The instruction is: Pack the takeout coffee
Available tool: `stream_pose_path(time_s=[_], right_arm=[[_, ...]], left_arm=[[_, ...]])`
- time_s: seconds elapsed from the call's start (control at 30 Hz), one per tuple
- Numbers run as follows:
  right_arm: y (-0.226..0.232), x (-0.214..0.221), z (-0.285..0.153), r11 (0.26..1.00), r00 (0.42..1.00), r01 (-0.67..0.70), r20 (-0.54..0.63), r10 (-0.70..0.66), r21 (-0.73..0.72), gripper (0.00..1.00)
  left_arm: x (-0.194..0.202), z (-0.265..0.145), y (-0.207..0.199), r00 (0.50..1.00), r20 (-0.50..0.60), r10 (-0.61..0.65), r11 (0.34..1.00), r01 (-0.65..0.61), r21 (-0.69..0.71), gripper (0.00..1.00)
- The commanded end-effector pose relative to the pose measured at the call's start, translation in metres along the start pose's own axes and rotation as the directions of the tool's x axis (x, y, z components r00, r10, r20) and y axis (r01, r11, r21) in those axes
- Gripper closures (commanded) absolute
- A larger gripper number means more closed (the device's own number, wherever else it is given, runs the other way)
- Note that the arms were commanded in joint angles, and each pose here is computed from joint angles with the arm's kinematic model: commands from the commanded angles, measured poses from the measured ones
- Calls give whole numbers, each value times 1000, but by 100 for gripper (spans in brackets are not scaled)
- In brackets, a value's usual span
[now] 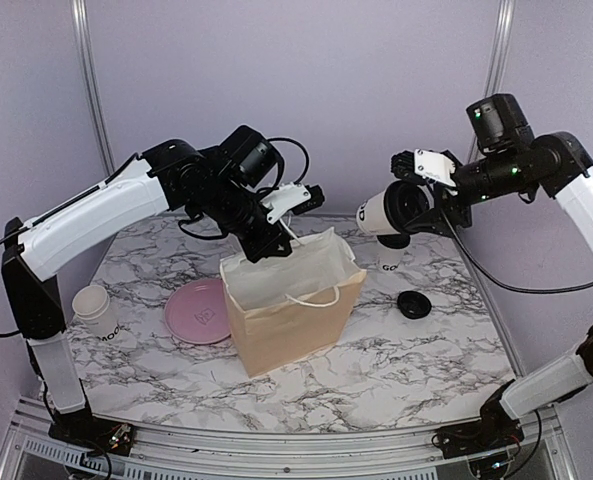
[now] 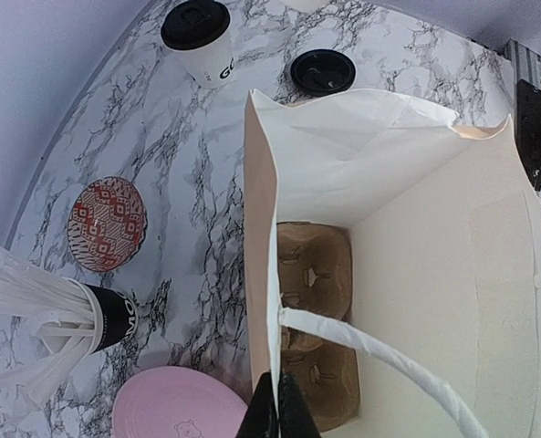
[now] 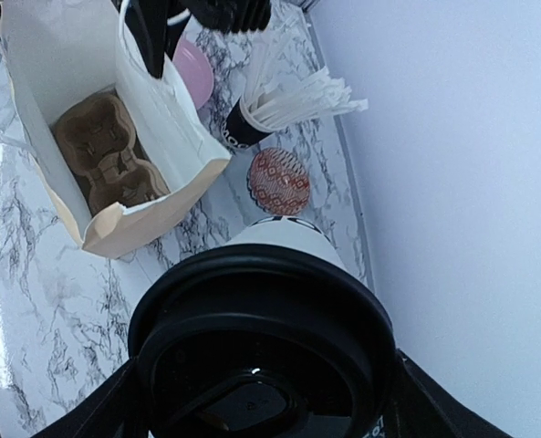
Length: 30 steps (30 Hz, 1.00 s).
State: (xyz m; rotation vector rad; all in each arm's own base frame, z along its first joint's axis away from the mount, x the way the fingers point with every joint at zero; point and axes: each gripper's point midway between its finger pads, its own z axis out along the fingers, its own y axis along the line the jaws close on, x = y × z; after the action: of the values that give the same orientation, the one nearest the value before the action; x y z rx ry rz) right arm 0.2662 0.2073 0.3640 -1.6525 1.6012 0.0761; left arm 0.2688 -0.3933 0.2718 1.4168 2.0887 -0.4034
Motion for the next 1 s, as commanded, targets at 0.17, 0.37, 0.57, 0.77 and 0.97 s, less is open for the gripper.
stream_pose_path(time_s=[0.17, 0.37, 0.57, 0.77, 0.97], right_arm=[[55, -53, -52, 970, 951, 195, 270, -151, -145, 37], [83, -65, -38, 937, 940, 274, 266, -214, -216, 37], [78, -81, -8, 942, 948, 282, 203, -244, -180, 41], [84, -94, 17, 936, 946, 308, 158, -283, -169, 42], [99, -97, 45, 918, 935, 353, 95, -341, -181, 43]], left_arm=[[3, 1, -9, 1000, -23, 14, 1000, -13, 16, 100], [0, 2, -11, 1000, -19, 8, 1000, -8, 16, 100], [-6, 1, -16, 1000, -9, 22, 1000, -22, 16, 100], [-10, -3, -22, 999, 3, 42, 999, -42, 14, 100], [-10, -2, -30, 999, -2, 51, 998, -51, 25, 100]])
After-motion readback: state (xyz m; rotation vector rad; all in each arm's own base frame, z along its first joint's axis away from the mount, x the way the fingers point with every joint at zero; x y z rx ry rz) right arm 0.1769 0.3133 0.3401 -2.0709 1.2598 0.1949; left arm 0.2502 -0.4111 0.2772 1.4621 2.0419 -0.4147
